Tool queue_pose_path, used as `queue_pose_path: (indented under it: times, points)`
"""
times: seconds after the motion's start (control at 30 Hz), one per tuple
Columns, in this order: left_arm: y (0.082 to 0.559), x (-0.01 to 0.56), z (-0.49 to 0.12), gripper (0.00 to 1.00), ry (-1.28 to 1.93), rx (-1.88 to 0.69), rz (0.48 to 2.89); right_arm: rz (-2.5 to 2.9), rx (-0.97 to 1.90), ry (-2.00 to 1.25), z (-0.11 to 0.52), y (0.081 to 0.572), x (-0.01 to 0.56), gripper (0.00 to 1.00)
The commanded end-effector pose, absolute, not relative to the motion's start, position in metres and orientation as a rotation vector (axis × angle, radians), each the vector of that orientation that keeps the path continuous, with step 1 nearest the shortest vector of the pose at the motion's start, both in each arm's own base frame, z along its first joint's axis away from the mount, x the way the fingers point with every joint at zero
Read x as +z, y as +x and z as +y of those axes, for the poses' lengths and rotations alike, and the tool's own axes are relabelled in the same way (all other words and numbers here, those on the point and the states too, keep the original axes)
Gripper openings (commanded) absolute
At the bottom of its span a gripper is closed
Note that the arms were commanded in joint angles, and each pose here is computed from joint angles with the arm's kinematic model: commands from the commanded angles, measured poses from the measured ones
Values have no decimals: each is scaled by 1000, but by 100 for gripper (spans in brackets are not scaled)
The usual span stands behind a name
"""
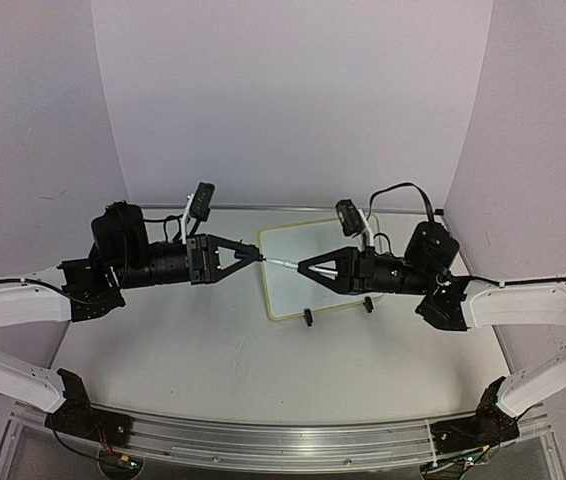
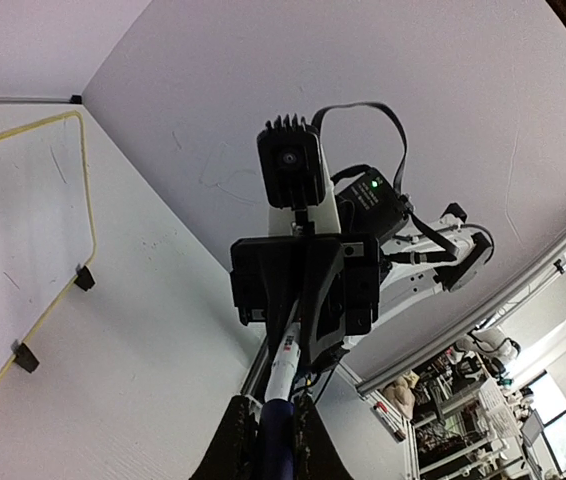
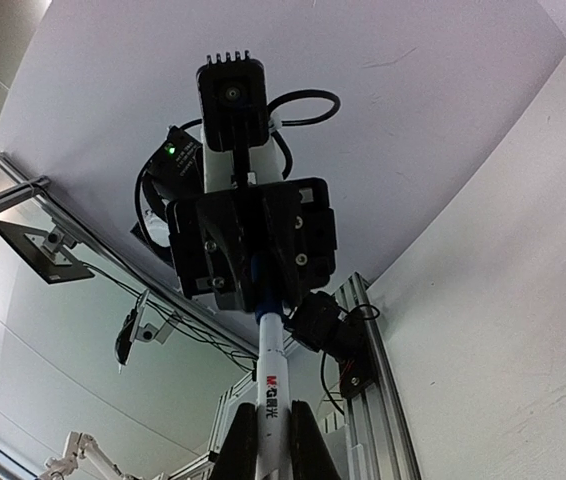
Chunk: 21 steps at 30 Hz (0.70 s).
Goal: Write a sentence on the whiteboard
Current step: Open the pen cap from the whiteboard marker, then place the pen cap at the center of the board.
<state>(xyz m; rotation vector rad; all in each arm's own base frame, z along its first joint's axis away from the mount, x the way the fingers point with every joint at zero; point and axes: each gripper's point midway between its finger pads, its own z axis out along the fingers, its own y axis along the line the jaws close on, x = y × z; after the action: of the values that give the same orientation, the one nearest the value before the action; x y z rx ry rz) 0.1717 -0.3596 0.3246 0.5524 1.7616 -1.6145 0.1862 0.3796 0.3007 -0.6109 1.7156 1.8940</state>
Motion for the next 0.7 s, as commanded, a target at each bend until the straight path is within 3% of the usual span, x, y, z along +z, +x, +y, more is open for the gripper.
queue_pose_path:
  times: [0.0, 0.33, 0.43, 0.67]
  points:
    - [175, 372, -335, 0, 495, -1644, 1591, 1620, 1886, -546, 355, 196, 322, 0]
    - [188, 362, -307, 0, 444, -1475, 1654, 1600, 1845, -481, 321, 202, 325, 0]
    - [203, 334, -294, 0, 384, -1297, 1773, 1692, 1740, -450, 318, 209, 313, 0]
    - [226, 205, -264, 0, 214, -895, 2237, 1907, 1310, -328, 280, 229, 278, 0]
